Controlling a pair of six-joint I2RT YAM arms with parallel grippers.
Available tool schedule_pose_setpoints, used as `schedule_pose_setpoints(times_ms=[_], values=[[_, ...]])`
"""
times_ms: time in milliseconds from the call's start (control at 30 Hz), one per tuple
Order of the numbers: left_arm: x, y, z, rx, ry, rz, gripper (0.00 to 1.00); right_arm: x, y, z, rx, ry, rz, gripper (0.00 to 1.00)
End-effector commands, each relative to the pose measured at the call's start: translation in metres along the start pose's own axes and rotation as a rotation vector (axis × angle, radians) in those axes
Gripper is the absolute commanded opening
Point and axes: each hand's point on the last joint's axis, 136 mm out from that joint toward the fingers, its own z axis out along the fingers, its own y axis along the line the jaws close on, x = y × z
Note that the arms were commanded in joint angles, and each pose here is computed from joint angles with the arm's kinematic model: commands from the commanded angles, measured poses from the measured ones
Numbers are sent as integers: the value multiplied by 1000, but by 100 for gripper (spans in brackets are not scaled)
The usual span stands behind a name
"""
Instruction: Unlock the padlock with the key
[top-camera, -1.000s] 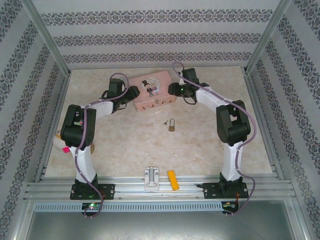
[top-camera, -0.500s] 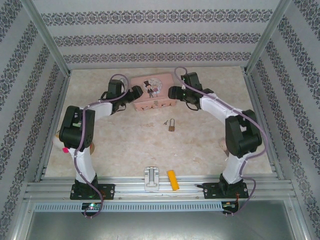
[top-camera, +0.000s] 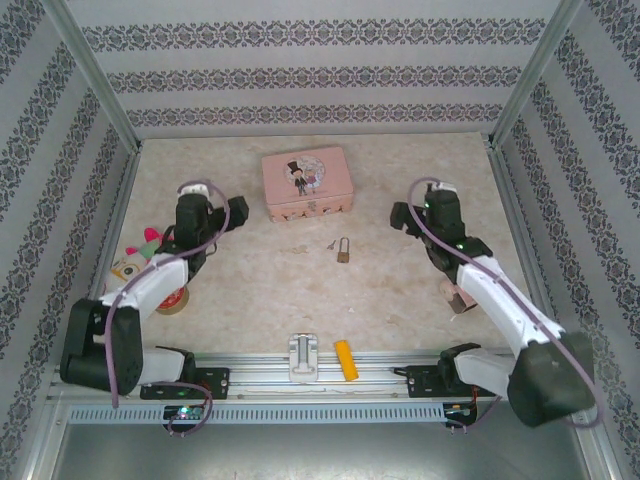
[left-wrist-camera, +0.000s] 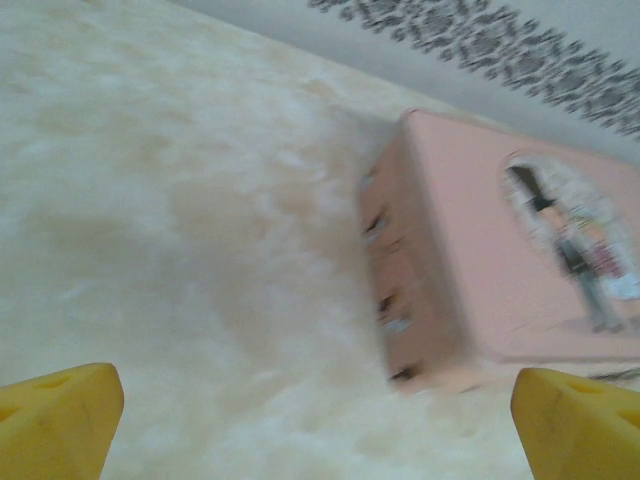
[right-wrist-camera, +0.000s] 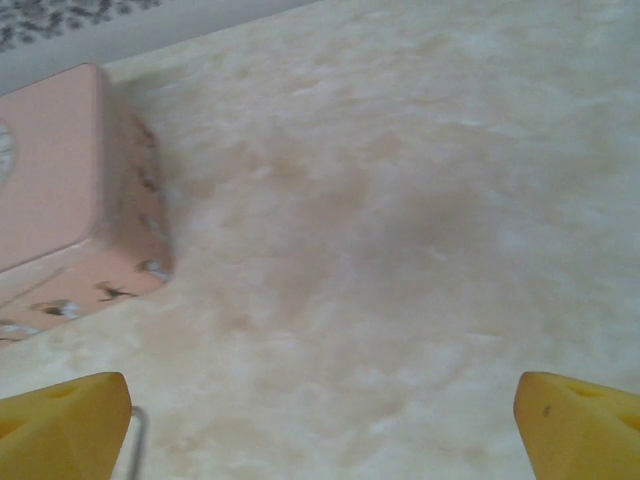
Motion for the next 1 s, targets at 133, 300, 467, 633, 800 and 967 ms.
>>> schedule_pose_setpoints(times_ms=[133, 300, 467, 633, 800, 967], values=[[-8, 49, -28, -212, -203, 242, 99, -2, -54, -32, 138, -150, -5, 98], [4, 72, -29, -317, -200, 381, 99, 3, -80, -40, 220, -264, -5, 98], [9, 71, -25, -269, -275, 419, 99, 16, -82, -26, 213, -315, -127, 98], [16, 65, -9, -220, -235, 430, 99, 19, -81, -17, 208, -369, -217, 98], [18, 41, -1, -68, -278, 422, 99, 20, -78, -5, 203, -348, -254, 98], [33, 50, 17, -83, -255, 418, 99, 22, -75, 12, 178, -340, -238, 98]])
